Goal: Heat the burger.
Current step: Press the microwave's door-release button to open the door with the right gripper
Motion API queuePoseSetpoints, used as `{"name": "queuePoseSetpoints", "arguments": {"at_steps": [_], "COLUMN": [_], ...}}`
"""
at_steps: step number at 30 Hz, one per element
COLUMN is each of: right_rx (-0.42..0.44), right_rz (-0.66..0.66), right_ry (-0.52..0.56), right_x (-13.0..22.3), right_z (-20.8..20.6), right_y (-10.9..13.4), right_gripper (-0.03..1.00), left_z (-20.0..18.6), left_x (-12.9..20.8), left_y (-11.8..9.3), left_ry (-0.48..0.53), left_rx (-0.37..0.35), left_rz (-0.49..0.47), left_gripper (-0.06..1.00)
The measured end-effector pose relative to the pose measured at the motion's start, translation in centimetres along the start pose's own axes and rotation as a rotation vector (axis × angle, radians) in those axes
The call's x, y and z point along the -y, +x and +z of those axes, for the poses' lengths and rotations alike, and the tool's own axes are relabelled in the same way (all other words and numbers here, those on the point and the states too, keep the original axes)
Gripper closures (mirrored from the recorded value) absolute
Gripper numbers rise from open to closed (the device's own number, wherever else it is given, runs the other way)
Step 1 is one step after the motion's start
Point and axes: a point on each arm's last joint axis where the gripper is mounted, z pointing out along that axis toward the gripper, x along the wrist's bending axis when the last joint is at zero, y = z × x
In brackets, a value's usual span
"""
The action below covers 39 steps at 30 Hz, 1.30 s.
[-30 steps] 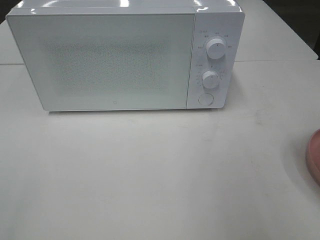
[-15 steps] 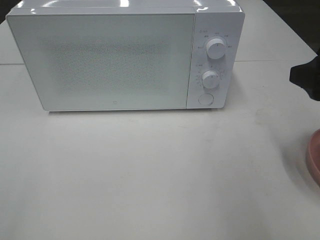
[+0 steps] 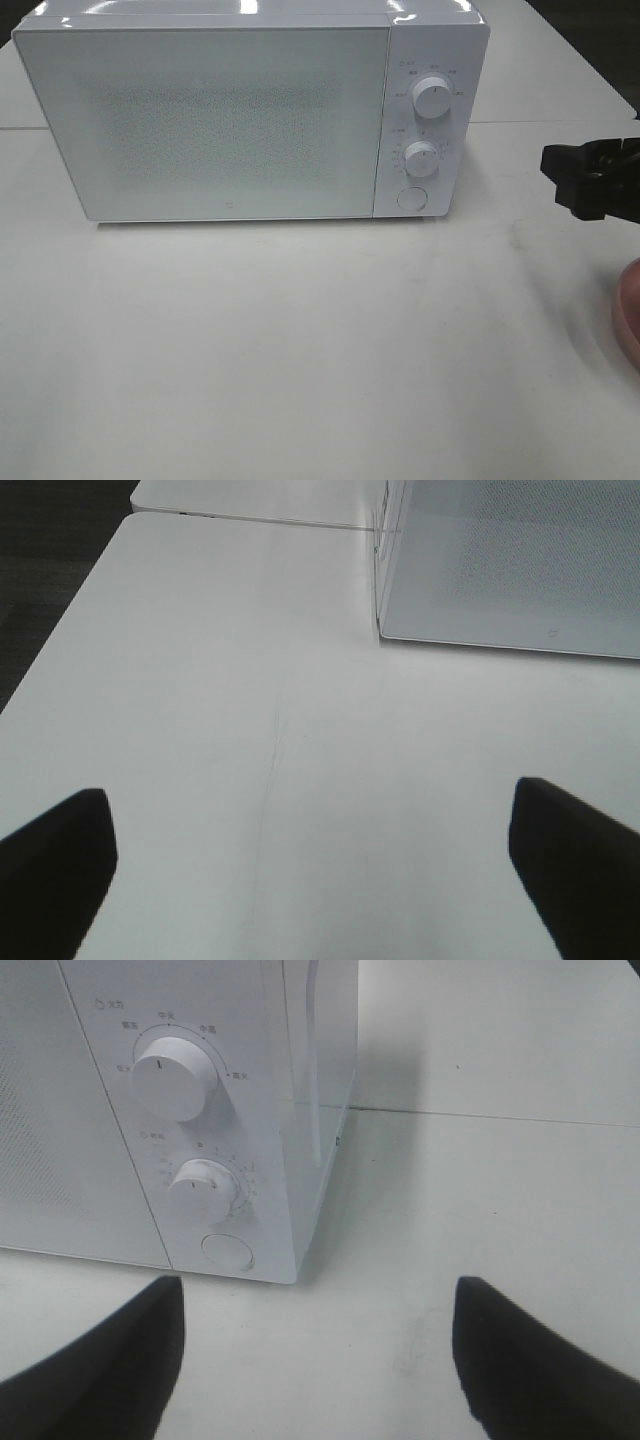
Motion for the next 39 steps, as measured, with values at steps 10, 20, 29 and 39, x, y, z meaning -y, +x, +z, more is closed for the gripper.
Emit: {"name": "queuePoseSetpoints", "arguments": {"at_steps": [10, 20, 29, 39], "right_rx": [0.018, 0.009, 0.032, 0.022], "right_rz": [0.025, -0.03, -0.082, -0.137], "right_ry": [-0.068, -0.115, -0.108, -0.149], "right_x": [0.7, 1.2, 2.6, 4.1], "right_z": [-0.2, -0.7, 0.8, 1.9], "right_y": [0.3, 2.1, 4.0, 6.3], "right_gripper": [0.25, 0.25, 0.25, 0.25], "left_z": [0.0, 0.0, 0.0, 0.0], "left_x": [0.0, 0.0, 0.0, 0.0], "left_y": [0.0, 0.0, 0.0, 0.0], "left_ry": [0.0, 0.0, 0.0, 0.0], "left_rx": [0.0, -0.001, -0.001, -0.001], "left_rz": [0.0, 0.001, 0.001, 0.001], "left_gripper": [-0.05, -0.05, -0.05, -0.05]}}
